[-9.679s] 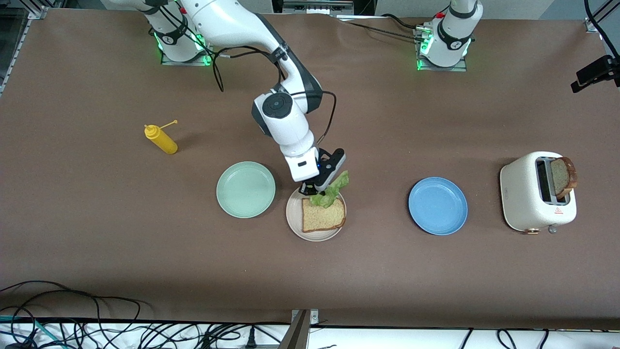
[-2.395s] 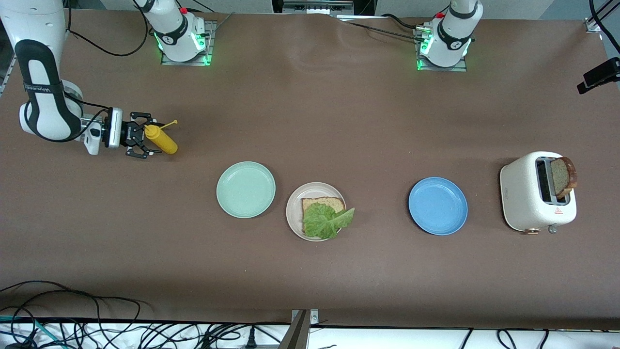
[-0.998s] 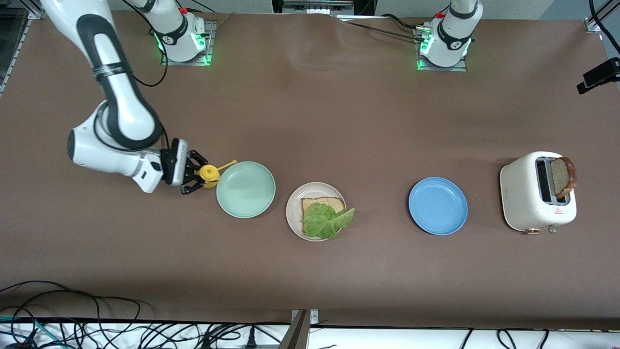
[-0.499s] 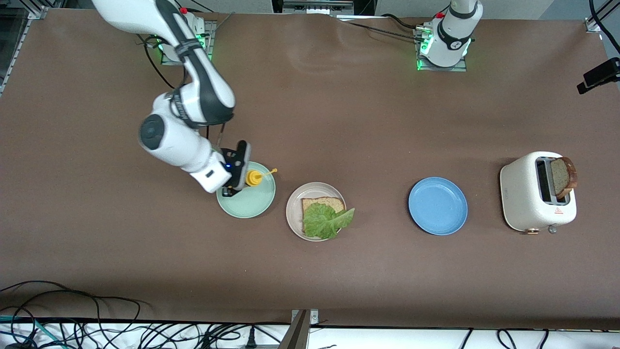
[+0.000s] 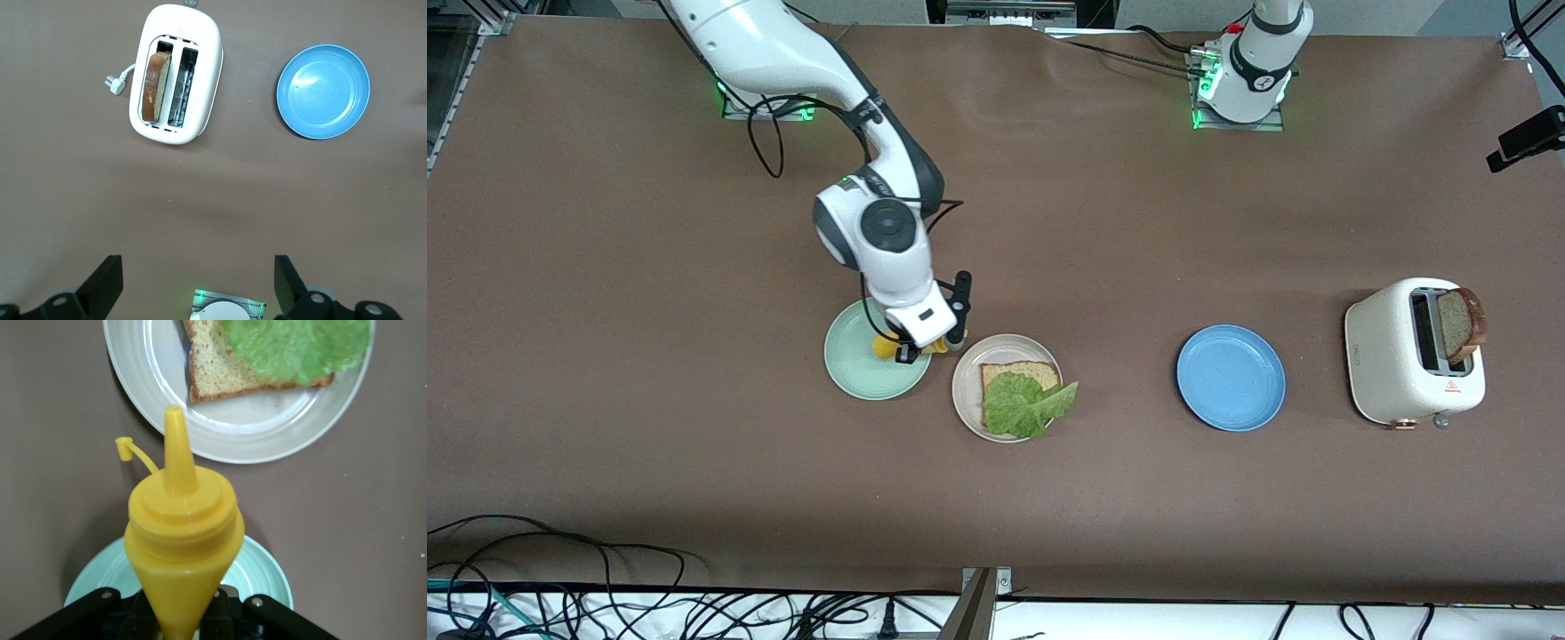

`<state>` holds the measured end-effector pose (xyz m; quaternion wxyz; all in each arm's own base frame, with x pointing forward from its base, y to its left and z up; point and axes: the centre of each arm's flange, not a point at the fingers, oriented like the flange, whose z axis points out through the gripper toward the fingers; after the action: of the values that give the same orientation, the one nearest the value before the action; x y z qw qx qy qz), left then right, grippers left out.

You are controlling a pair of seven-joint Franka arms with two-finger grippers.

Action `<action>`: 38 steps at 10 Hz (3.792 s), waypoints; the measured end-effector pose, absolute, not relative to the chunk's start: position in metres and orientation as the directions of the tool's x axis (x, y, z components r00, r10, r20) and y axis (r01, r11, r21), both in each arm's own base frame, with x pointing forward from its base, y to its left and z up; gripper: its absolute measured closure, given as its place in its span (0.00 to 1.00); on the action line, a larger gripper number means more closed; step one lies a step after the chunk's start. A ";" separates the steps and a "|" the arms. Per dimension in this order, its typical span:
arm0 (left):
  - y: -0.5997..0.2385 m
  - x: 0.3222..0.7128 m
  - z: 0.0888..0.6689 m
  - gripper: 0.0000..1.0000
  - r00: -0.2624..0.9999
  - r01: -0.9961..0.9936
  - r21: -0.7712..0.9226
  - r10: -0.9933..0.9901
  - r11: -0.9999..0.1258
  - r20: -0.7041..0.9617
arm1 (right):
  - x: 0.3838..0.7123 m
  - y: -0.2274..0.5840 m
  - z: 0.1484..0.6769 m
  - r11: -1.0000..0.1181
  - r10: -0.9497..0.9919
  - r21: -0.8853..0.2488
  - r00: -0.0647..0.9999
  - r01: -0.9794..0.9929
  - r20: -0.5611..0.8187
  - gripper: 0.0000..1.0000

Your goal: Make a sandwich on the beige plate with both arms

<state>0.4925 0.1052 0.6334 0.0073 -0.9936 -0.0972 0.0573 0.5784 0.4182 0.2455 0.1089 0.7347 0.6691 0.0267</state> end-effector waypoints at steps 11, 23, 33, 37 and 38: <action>0.104 0.495 0.630 0.00 0.974 0.189 -0.021 0.190 -0.982 -0.119 | 0.568 0.441 0.206 0.064 0.890 0.258 0.062 0.964 -0.452 0.90; 0.141 0.551 0.556 0.00 0.944 0.232 -0.026 0.232 -0.972 -0.236 | 0.598 0.400 0.382 -0.243 0.933 0.099 0.261 0.965 -0.248 0.90; 0.219 0.614 0.417 0.00 0.944 0.224 -0.026 0.223 -0.974 -0.242 | 0.571 0.013 0.341 -0.116 0.798 -0.361 0.304 0.925 0.521 0.90; 0.220 0.625 0.376 0.00 0.941 0.218 -0.025 0.217 -0.976 -0.259 | 0.516 -0.046 0.271 0.045 0.675 -0.223 0.135 0.974 0.725 0.90; 0.221 0.624 0.368 0.00 0.937 0.220 -0.024 0.218 -0.975 -0.273 | 0.505 -0.054 0.255 0.076 0.649 -0.182 0.090 0.980 0.755 0.90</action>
<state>0.6244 0.2215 0.3676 -0.0035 -0.9841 -0.1114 0.1381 0.5048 -0.0539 0.2554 -0.3659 0.6410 0.6356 0.2261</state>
